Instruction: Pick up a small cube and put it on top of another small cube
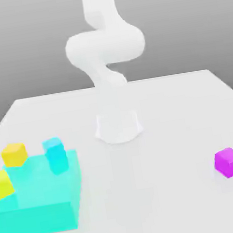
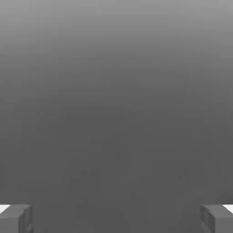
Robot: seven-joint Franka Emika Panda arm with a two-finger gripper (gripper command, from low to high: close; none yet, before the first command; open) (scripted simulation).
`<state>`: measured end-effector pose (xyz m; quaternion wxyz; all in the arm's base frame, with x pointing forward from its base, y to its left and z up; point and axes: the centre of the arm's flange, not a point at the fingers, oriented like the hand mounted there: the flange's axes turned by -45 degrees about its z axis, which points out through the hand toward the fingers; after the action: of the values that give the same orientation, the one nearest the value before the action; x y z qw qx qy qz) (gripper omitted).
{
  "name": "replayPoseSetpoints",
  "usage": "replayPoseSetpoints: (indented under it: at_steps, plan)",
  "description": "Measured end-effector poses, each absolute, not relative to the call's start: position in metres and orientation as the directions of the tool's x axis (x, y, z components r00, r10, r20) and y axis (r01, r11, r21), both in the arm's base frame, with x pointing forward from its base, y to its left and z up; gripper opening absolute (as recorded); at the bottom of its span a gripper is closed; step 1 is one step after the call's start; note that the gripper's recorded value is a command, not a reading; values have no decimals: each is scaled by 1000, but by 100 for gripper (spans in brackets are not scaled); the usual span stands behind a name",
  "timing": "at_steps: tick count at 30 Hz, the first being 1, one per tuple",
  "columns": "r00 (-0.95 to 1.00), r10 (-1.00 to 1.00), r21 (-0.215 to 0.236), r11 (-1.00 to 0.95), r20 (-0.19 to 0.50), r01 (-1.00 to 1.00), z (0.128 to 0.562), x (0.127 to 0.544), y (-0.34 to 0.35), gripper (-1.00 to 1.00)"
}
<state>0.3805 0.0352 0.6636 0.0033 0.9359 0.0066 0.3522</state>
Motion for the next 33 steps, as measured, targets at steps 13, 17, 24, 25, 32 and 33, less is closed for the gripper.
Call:
replayPoseSetpoints:
  at_steps: [13,17,24,25,32,33]
  plan:
    - [930,205,65,-979,304,195,380,414,210,0]
    - [945,271,51,-963,183,266,299,375,252,0]
    - [934,358,-1,-934,10,358,193,292,296,0]
    - [934,357,-4,-934,7,357,185,291,297,0]
    - [933,359,-2,-933,1,359,136,289,296,-100]
    - [933,359,-3,-933,1,359,136,289,296,-100]
